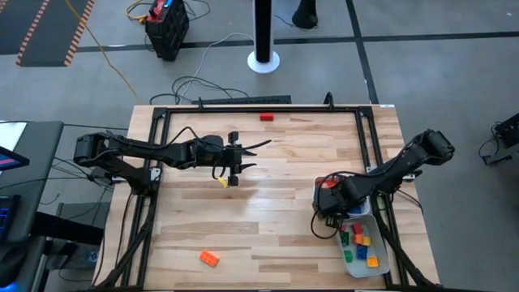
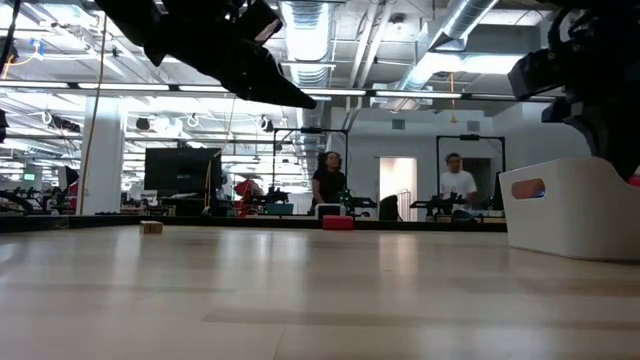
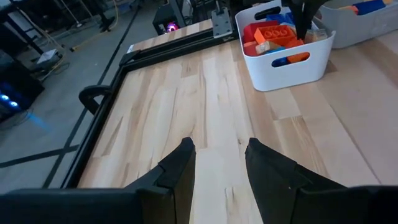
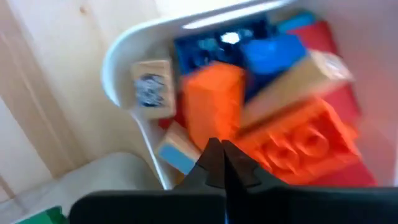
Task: Sort blocks by size
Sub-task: Put the 8 stud orange game piece into the grey bin
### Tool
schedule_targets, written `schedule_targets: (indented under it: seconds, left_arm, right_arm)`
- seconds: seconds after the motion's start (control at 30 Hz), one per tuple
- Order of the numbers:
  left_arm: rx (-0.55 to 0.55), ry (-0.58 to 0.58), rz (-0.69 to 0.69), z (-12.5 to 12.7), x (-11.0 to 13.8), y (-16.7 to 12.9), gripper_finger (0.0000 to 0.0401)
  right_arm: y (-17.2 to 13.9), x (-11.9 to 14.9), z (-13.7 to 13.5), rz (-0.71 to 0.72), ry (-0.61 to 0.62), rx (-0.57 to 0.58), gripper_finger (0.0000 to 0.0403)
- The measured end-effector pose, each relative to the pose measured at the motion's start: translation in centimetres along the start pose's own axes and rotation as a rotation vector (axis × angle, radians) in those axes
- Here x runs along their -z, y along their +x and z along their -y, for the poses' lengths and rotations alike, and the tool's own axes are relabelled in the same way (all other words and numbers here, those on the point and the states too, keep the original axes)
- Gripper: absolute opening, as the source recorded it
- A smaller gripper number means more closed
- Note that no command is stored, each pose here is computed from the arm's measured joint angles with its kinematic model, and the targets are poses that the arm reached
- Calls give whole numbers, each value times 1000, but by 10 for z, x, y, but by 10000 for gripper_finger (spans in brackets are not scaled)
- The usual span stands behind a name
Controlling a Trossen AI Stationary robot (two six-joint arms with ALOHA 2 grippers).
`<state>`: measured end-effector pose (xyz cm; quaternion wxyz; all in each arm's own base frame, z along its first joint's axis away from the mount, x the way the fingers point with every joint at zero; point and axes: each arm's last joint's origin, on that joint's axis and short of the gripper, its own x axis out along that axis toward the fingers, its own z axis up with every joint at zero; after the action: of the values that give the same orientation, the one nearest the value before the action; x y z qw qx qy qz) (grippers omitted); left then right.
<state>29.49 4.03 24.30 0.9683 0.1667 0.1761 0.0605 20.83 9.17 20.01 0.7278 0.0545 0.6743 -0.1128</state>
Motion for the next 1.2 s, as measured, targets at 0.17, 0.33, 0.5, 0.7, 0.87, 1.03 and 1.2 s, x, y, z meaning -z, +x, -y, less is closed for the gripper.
schedule_targets:
  seconds: [0.17,0.33,0.5,0.7,0.87,1.03,1.2]
  left_arm:
    - [-9,5,-3,0,0,0,132]
    - [-11,5,-3,0,0,0,132]
    - [-14,4,4,-1,-1,0,132]
    - [-14,2,6,-1,-1,0,132]
    - [-8,3,-9,0,1,0,132]
    - [-10,5,-4,0,0,0,132]
    - [-11,5,-2,0,0,0,132]
  right_arm:
    - [-17,2,0,-44,40,44,11]
    - [-34,1,-6,-23,46,42,11]
    - [-37,-3,-14,76,86,19,29]
    - [-24,-9,-10,121,108,21,145]
    - [-13,-4,-2,60,84,49,213]
    - [-13,-4,-9,90,-36,25,211]
    - [0,-3,-11,80,-107,33,195]
